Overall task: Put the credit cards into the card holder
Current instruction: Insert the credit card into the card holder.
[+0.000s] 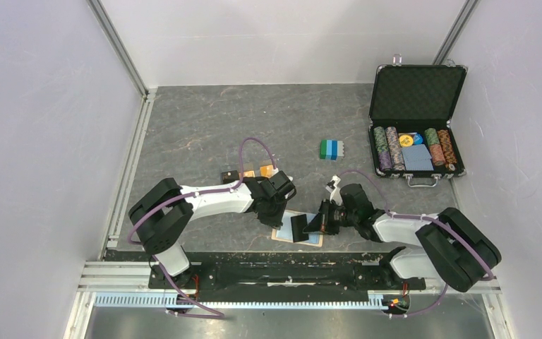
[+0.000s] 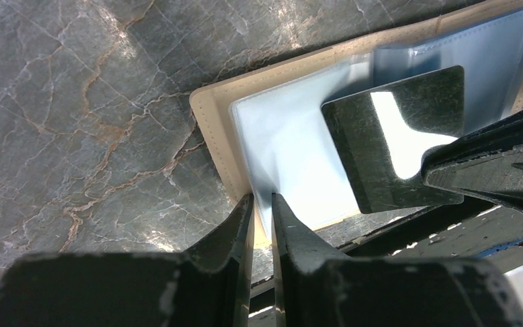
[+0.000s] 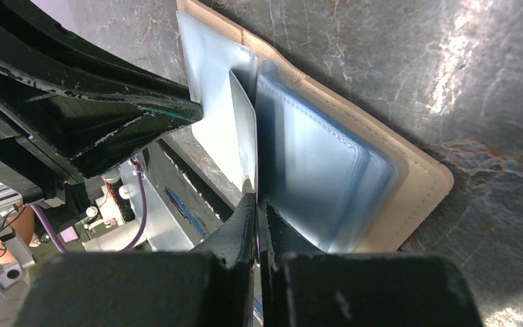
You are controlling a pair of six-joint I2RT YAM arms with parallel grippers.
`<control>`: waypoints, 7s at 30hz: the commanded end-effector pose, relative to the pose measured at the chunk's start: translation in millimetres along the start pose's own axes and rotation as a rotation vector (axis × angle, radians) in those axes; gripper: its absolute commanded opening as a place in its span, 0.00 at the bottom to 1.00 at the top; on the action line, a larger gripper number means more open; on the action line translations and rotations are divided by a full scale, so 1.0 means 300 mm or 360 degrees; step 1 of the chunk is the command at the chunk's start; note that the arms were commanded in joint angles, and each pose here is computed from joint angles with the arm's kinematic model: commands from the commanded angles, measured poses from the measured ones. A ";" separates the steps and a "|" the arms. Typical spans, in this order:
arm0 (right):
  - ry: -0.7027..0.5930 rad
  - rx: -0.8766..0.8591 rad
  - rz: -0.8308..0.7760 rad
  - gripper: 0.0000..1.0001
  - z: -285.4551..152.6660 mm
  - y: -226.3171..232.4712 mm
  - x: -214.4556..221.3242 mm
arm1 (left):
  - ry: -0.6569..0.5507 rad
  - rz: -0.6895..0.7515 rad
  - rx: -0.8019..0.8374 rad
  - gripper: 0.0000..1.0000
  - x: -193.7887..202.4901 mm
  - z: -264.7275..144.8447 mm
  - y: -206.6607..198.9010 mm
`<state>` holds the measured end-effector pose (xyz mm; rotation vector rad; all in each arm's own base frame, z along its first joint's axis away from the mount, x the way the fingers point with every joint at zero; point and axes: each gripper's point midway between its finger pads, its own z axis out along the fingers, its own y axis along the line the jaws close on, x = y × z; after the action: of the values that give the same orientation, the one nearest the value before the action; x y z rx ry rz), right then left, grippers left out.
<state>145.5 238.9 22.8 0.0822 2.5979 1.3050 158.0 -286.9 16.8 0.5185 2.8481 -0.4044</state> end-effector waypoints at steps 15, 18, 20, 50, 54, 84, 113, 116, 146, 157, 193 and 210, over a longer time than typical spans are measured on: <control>-0.0104 0.0116 0.0012 0.00 -0.051 -0.041 -0.016 | 0.0038 -0.0045 -0.0168 0.12 0.031 0.031 0.060; -0.0078 0.0120 0.0017 0.00 -0.051 -0.046 -0.005 | 0.0046 -0.0044 -0.0172 0.12 0.032 0.035 0.060; -0.0051 0.0126 0.0024 0.00 -0.047 -0.054 0.005 | 0.0045 -0.0042 -0.0173 0.12 0.030 0.036 0.059; -0.0106 0.0033 0.0016 0.00 0.019 -0.030 -0.059 | 0.0051 -0.0059 -0.0223 0.13 0.037 0.026 0.076; -0.0174 0.0059 0.0029 0.00 0.023 -0.039 -0.083 | 0.0055 -0.0071 -0.0228 0.13 0.040 0.027 0.078; -0.0116 -0.0072 0.0034 0.00 0.101 0.036 -0.052 | 0.0009 -0.0172 -0.0090 0.24 -0.012 -0.026 -0.001; 0.0019 -0.0140 -0.0168 0.43 0.168 0.161 -0.053 | -0.0016 -0.0289 0.0196 0.32 -0.053 -0.080 -0.070; 0.0011 -0.0251 -0.0140 0.39 0.159 0.197 -0.046 | -0.0026 -0.0309 0.0224 0.33 -0.056 -0.082 -0.072; 0.0110 0.0052 -0.0364 0.35 0.172 0.133 -0.038 | -0.0032 -0.0574 0.0454 0.46 -0.047 -0.042 0.041; 0.0142 -0.0102 -0.0337 0.28 0.189 0.201 -0.021 | -0.0015 -0.0575 0.0491 0.40 -0.041 -0.020 0.022; -0.0277 0.0095 -0.0473 0.64 0.180 0.311 -0.571 | -0.0335 -0.0709 0.0194 0.41 -0.473 -0.153 0.361; -0.0137 0.0029 -0.0365 0.28 0.232 0.250 -0.484 | -0.0222 -0.0631 0.0055 0.09 -0.483 -0.018 0.330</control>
<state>300.4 310.1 64.7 -0.1285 2.4941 1.1177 314.2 -244.3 36.7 -0.1360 2.8306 -0.6424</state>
